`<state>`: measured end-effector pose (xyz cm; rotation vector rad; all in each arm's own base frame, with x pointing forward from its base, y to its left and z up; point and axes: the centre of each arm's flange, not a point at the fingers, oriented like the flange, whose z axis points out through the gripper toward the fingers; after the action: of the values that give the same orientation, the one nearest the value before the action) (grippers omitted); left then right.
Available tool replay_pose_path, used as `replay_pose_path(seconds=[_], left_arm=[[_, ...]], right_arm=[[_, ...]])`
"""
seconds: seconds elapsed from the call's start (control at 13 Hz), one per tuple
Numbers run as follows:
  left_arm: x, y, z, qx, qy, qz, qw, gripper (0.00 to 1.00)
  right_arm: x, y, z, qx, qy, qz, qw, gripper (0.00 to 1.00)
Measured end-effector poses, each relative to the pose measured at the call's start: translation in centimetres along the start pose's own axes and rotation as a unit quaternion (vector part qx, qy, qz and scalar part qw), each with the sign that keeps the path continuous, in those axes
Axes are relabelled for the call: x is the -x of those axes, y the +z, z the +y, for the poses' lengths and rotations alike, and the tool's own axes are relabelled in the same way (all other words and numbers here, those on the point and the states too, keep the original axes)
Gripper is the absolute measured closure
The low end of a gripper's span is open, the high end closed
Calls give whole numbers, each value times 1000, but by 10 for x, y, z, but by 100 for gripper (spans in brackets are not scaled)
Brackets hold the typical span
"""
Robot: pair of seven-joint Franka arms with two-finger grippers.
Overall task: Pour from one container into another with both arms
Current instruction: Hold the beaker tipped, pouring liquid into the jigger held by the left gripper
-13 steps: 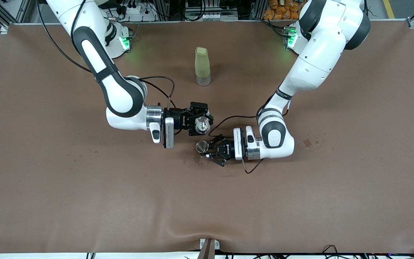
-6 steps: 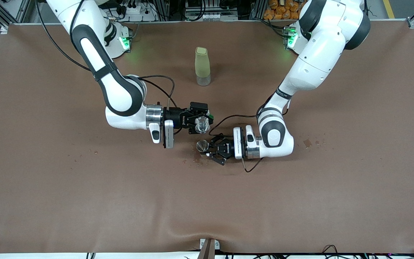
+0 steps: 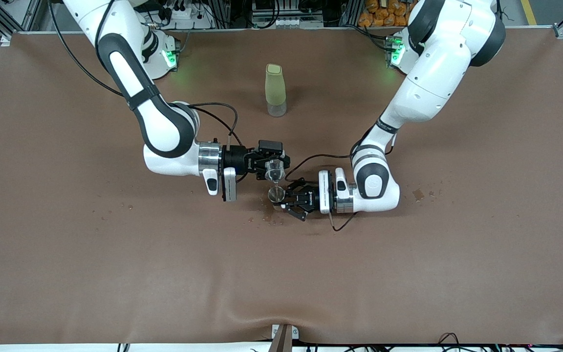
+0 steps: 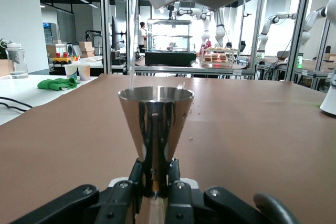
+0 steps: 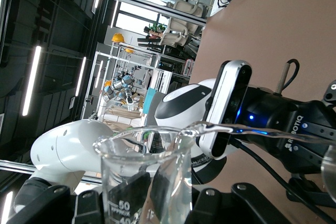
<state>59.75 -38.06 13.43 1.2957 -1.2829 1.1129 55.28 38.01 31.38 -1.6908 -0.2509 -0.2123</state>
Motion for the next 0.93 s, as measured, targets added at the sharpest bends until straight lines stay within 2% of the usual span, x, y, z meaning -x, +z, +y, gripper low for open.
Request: replay_pose_path(seconds=[0.93], left_arm=[[-4,-8,-4,-2,4,3,1000,79]], right_arm=[[11,1,2,0,29,-7,1000,85]])
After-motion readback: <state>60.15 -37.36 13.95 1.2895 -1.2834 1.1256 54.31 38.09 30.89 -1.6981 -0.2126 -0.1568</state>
